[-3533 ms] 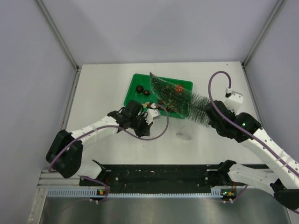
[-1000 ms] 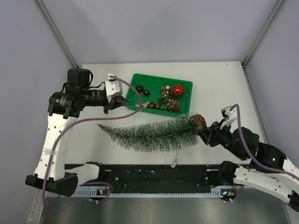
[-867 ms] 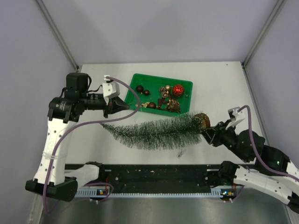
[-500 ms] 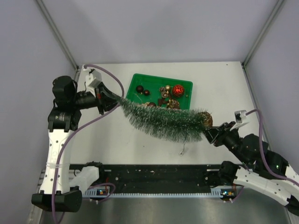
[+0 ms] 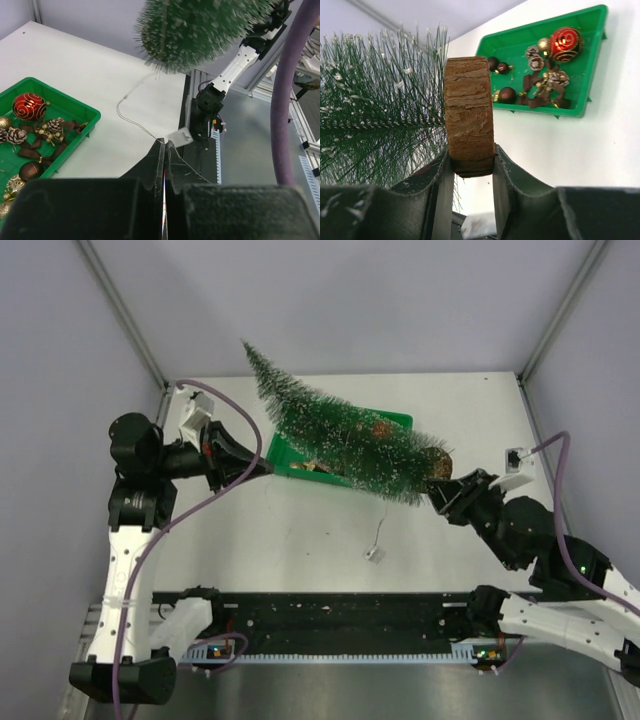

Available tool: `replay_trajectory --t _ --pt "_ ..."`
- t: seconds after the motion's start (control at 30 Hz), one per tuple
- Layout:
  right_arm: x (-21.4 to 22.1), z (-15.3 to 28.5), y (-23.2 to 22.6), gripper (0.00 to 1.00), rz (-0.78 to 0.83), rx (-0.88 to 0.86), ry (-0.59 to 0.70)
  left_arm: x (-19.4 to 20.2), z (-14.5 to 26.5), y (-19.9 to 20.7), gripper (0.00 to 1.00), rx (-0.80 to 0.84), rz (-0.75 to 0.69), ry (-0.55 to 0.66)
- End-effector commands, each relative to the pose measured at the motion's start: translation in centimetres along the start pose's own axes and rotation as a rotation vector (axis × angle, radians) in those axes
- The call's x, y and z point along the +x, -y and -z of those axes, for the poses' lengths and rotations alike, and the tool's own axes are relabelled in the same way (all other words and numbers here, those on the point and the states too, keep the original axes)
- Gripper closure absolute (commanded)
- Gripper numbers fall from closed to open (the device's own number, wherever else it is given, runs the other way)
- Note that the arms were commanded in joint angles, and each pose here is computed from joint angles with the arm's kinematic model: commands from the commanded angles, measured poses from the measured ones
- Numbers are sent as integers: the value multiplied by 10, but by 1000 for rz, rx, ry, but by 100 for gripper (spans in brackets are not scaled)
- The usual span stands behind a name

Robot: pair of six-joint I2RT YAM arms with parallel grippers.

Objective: Decorate the small christmas tree

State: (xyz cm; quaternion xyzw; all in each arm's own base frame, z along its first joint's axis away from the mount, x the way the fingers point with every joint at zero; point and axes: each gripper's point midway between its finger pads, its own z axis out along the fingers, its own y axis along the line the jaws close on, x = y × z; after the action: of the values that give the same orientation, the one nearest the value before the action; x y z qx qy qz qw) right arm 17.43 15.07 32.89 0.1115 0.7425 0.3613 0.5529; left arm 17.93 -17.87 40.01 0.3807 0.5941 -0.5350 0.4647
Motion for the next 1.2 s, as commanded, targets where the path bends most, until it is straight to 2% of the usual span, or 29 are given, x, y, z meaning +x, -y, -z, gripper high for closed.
replay_trajectory --t 0.0,0.13,0.33,0.6,0.73,0.9,1.03,1.17 --pt "-24 1 12 100 -94 162 73 -5 5 21 100 -9 -138 3" --pt "-25 -4 28 100 -21 307 74 -6 7 26 100 -28 -160 -2" --pt "-25 -11 54 100 226 565 50 -9 9 32 100 -45 -208 -25" --pt "-18 -22 66 100 423 684 28 -29 15 38 100 -116 -368 -44" --pt "-15 -22 68 100 479 647 3 -31 17 29 100 -161 -422 -57" --pt "-7 -28 59 100 546 503 -37 -30 18 5 100 -205 -468 -82" --pt "-3 -26 55 100 620 463 -84 -29 16 -13 100 -208 -468 -99" --pt "13 -27 35 100 714 316 -147 -15 10 -28 93 -180 -463 -131"
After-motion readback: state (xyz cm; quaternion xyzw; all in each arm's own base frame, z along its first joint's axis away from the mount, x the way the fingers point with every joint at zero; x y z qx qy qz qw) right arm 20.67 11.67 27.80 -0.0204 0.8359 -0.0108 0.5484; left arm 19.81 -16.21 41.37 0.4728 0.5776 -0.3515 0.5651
